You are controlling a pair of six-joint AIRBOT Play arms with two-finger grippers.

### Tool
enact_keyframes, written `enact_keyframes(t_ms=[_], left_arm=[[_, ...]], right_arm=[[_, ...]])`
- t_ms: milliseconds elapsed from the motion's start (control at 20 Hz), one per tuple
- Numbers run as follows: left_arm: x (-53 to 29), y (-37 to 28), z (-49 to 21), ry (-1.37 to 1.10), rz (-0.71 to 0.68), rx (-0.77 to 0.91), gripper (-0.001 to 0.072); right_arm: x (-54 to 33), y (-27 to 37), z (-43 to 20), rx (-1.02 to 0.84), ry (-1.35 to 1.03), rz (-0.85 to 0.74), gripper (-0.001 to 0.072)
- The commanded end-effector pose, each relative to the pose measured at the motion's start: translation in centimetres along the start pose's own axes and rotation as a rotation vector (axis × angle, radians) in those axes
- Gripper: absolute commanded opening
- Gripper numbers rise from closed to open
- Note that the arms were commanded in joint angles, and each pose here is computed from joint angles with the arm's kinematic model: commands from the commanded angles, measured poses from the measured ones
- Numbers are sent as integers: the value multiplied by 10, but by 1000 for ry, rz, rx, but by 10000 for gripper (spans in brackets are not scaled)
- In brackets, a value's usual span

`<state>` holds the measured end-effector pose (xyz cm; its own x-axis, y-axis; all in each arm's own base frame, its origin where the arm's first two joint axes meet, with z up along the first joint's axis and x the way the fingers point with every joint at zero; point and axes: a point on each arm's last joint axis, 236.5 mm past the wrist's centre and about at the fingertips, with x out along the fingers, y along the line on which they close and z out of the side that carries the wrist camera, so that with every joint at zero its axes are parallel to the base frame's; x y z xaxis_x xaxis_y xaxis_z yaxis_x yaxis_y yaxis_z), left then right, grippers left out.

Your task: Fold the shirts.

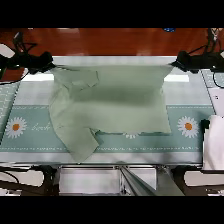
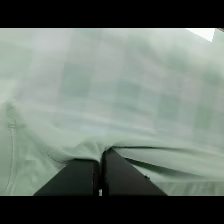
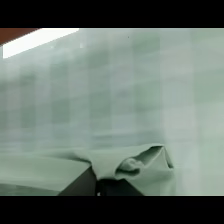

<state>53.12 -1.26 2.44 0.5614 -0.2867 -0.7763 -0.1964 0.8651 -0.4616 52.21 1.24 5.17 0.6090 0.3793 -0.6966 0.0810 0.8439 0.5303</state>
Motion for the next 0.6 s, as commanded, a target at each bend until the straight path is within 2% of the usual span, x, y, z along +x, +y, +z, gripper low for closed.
enact_keyframes(t_ms=[0, 300, 400, 550], left_arm=[[29, 8, -15, 95, -4, -67, 18], [8, 14, -51, 266, 3, -70, 18], [1, 15, -67, 335, -5, -6, 18], [6, 32, -106, 452, 40, 28, 18]], right_arm=[[39, -11, -3, 58, 66, 26, 24], [19, -17, -23, 84, 180, 48, 24], [3, -20, -37, 61, 250, 52, 24], [-1, -40, -71, 22, 375, -18, 24]])
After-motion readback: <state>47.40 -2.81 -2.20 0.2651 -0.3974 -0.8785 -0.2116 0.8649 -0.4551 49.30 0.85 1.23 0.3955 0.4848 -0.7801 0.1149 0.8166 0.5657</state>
